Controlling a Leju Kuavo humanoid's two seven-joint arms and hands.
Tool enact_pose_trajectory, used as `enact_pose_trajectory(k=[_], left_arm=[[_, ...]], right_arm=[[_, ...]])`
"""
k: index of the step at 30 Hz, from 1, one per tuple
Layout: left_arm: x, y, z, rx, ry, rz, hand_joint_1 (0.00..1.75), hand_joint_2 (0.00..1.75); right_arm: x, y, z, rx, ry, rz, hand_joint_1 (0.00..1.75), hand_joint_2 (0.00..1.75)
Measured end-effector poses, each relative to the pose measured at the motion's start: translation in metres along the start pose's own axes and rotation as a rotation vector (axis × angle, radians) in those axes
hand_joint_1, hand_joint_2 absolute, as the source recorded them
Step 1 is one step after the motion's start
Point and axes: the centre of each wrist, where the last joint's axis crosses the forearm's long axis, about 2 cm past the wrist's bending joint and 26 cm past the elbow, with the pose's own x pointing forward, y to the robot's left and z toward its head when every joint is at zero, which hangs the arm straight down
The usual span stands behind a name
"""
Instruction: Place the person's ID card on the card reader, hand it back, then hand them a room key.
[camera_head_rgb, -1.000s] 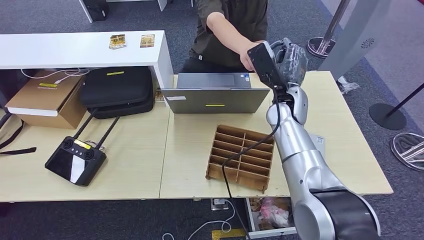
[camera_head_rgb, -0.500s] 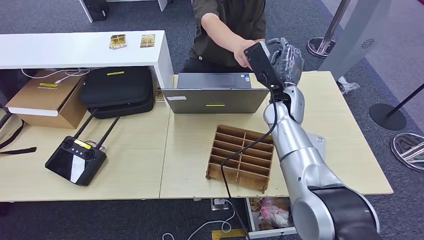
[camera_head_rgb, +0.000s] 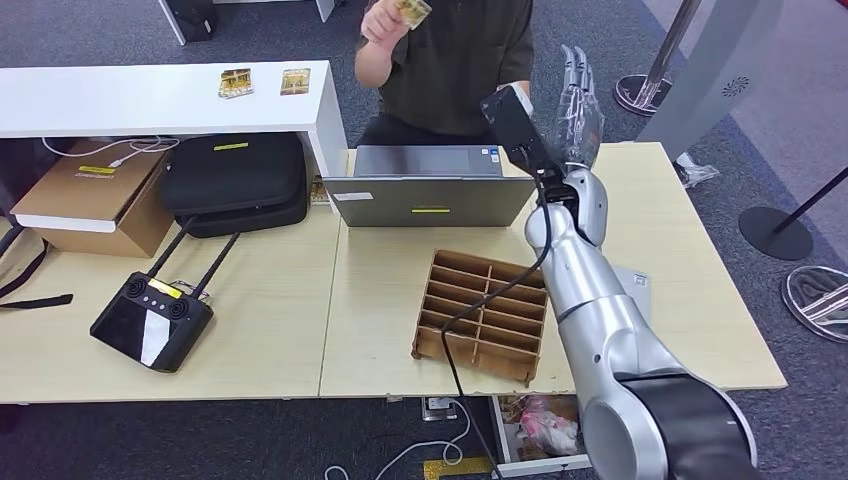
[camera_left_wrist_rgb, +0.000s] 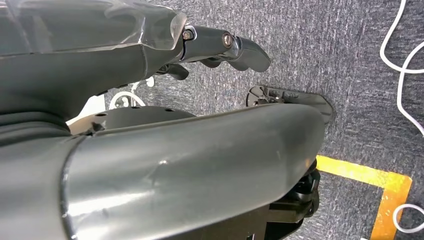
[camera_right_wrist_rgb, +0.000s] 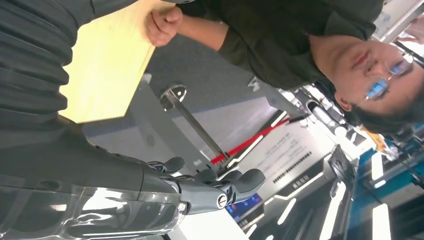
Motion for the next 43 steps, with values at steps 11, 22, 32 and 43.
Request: enact_pose_trajectory(k=[11, 22, 32, 43], left_arm=[[-0.013, 0.006, 0.0, 0.025, 0.011, 0.065, 0.0, 0.0], [-0.023, 0.011, 0.0, 0.071, 0.026, 0.151, 0.0, 0.0], [-0.026, 0.012, 0.001, 0.106, 0.053, 0.199, 0.0, 0.0], [-0.027, 0.013, 0.001, 0.125, 0.078, 0.196, 0.0, 0.0]], right_arm=[[-0.02, -0.046, 0.038, -0.19, -0.101, 0.202, 0.0, 1.75], [-0.058, -0.126, 0.111, -0.474, -0.212, 0.334, 0.0, 1.75], [-0.064, -0.17, 0.182, -0.537, -0.296, 0.384, 0.0, 1.75], [-0.043, -0.19, 0.249, -0.748, -0.186, 0.153, 0.0, 1.75]])
